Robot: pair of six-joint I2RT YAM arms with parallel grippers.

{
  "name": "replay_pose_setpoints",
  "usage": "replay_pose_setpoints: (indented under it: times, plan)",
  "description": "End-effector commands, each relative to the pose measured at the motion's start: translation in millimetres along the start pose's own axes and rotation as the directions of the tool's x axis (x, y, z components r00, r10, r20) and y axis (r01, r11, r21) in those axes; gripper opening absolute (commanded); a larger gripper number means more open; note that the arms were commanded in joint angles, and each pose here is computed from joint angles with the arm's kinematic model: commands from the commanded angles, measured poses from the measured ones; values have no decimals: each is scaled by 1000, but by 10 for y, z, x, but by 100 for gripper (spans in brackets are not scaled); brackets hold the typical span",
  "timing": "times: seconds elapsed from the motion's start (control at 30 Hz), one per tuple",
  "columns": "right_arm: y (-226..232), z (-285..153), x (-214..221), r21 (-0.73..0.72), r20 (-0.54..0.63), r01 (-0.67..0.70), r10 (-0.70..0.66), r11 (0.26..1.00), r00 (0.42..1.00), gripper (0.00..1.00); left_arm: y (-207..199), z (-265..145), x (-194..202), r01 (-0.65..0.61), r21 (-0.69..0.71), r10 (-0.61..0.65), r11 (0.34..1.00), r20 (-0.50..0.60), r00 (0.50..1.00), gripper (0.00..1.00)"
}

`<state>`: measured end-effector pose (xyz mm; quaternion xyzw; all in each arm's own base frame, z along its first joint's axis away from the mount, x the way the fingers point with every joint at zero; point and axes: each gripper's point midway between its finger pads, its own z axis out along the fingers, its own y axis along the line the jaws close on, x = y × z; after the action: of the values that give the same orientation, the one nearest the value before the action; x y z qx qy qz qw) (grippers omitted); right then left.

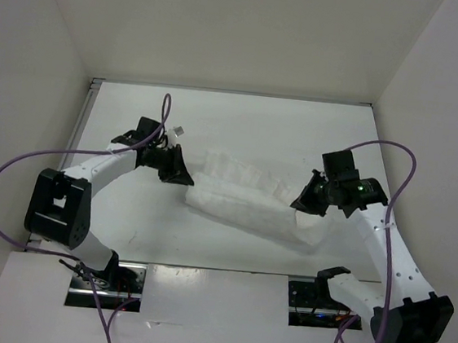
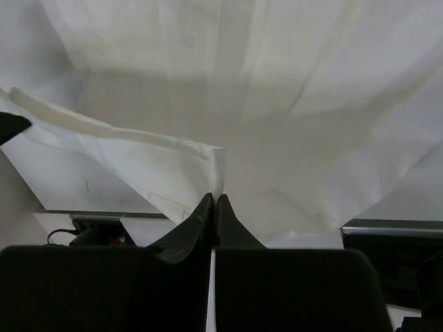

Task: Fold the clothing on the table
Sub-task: Fold the skirt

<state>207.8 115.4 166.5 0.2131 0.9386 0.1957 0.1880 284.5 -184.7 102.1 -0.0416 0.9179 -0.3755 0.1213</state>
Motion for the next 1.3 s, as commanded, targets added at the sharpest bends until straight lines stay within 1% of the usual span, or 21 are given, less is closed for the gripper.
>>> replay_pose_setpoints:
  times: [0.0, 0.03, 0.1, 0.13, 0.23, 0.27, 0.3, 0.37, 0.43, 0.47, 0.5, 0.53, 0.57, 0.63, 0.67, 0.73, 0.93, 1.1, 1.13, 1.17, 1.27]
  plan:
    - [-277, 23, 91, 141, -19, -54, 58, 988, 998, 0, 2, -56, -153, -39, -39, 40, 999, 32, 999, 7]
    - [-309, 43, 66, 164, -6, -67, 69, 984, 998, 0, -69, -80, -243, -49, -27, 51, 998, 57, 997, 7]
    - [-305, 5, -49, 180, 50, -90, 83, 980, 995, 0, -108, -15, -310, -60, -15, 61, 998, 51, 997, 7]
    - [-359, 11, -132, 217, 90, -102, 84, 971, 992, 0, -151, 0, -410, -70, -3, 70, 998, 76, 995, 7]
    - [-434, 22, -234, 282, 134, -144, 110, 948, 985, 0, -327, 82, -599, -109, 30, 106, 994, 95, 990, 8]
    - [-457, 49, -213, 301, 120, -152, 121, 942, 985, 0, -352, 164, -636, -118, 34, 115, 992, 86, 990, 8]
    - [-474, 48, -236, 309, 140, -172, 135, 935, 981, 0, -494, 146, -762, -150, 49, 144, 988, 110, 983, 8]
    - [-618, 73, -139, 370, 133, -181, 141, 911, 981, 0, -565, 231, -841, -176, 55, 170, 983, 106, 980, 8]
    - [-688, 81, -79, 402, 137, -207, 165, 892, 977, 0, -742, 284, -934, -226, 60, 218, 972, 117, 969, 8]
    - [-716, 89, -37, 417, 132, -205, 164, 885, 978, 0, -706, 357, -978, -230, 55, 223, 972, 108, 969, 8]
    - [-742, 81, -44, 429, 151, -229, 181, 874, 972, 0, -744, 410, -967, -235, 58, 229, 970, 95, 969, 8]
    - [-759, 69, -22, 441, 146, -219, 171, 870, 974, 0, -783, 460, -967, -243, 63, 237, 968, 88, 967, 8]
    - [-774, 50, -54, 442, 174, -236, 175, 866, 969, 0, -776, 509, -1020, -251, 62, 246, 966, 87, 965, 8]
    - [-822, 18, -64, 470, 190, -251, 181, 846, 965, 0, -765, 627, -977, -253, 55, 249, 966, 64, 966, 8]
    - [-827, 22, -104, 479, 206, -261, 182, 838, 961, 0, -810, 607, -1016, -261, 60, 257, 963, 76, 964, 8]
    - [-879, 54, -102, 515, 205, -265, 183, 815, 962, 0, -744, 712, -1019, -255, 36, 252, 966, 65, 966, 8]
    - [-857, 114, -350, 562, 264, -280, 152, 778, 953, 0, -716, 774, -1003, -267, 22, 266, 963, 46, 963, 8]
    - [-788, 236, -498, 567, 277, -273, 132, 777, 952, 0, -620, 852, -959, -251, 12, 250, 968, 22, 968, 8]
    - [-755, 260, -597, 552, 305, -290, 134, 782, 943, 0, -586, 884, -949, -245, 9, 245, 970, 14, 969, 8]
    - [-769, 318, -598, 568, 290, -275, 125, 776, 949, 0, -586, 884, -949, -245, 9, 245, 970, 13, 969, 8]
    - [-805, 401, -794, 572, 320, -297, 125, 765, 939, 0, -555, 929, -957, -240, 6, 240, 971, 6, 971, 8]
